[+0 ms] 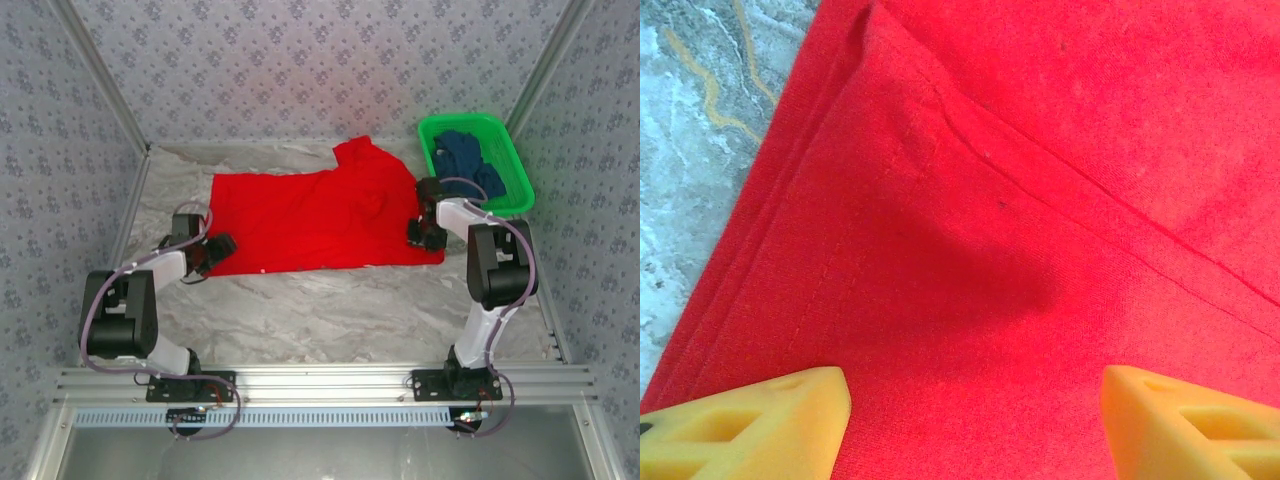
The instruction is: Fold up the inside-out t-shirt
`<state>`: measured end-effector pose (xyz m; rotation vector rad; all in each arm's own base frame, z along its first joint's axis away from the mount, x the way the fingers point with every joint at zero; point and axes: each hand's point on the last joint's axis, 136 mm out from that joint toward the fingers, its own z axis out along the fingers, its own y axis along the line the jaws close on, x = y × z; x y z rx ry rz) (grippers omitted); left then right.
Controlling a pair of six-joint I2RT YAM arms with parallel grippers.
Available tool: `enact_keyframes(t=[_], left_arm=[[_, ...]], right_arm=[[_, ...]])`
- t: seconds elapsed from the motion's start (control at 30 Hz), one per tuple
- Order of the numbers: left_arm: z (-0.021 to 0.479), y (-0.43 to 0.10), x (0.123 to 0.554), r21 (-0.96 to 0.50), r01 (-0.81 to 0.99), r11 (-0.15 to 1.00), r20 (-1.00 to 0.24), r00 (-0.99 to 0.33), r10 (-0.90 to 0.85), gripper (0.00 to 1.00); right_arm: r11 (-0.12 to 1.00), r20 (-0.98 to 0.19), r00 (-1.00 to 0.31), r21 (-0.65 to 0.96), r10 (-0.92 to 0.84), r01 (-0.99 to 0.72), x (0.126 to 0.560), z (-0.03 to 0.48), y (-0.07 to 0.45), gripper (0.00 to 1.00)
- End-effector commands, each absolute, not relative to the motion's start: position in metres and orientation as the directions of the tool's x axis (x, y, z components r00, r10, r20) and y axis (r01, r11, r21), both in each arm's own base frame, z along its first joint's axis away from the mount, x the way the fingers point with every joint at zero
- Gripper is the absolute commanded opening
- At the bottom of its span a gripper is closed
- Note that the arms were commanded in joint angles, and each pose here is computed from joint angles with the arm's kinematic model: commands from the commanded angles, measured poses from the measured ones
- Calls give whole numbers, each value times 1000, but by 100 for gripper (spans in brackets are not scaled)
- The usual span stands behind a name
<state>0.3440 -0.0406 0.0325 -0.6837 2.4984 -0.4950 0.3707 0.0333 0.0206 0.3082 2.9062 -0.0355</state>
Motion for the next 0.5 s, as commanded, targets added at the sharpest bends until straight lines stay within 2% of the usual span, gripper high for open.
enact_keyframes(t=[0.0,0.2,0.33,0.47], left_arm=[[2,-40,301,-415,-451,790,-243,-782,-574,69],[-6,-52,261,-462,-488,740,-148,-780,-607,67],[14,-55,251,-498,-498,710,-145,-759,-635,67],[11,-54,222,-480,-544,688,-114,-739,-664,67]], right_arm=[[959,-73,-977,-192,200,210,316,8,-1,31],[950,-17,-983,-255,183,182,278,14,-4,31],[952,11,-985,-260,170,161,263,17,10,32],[936,25,-985,-316,169,153,246,23,7,33]])
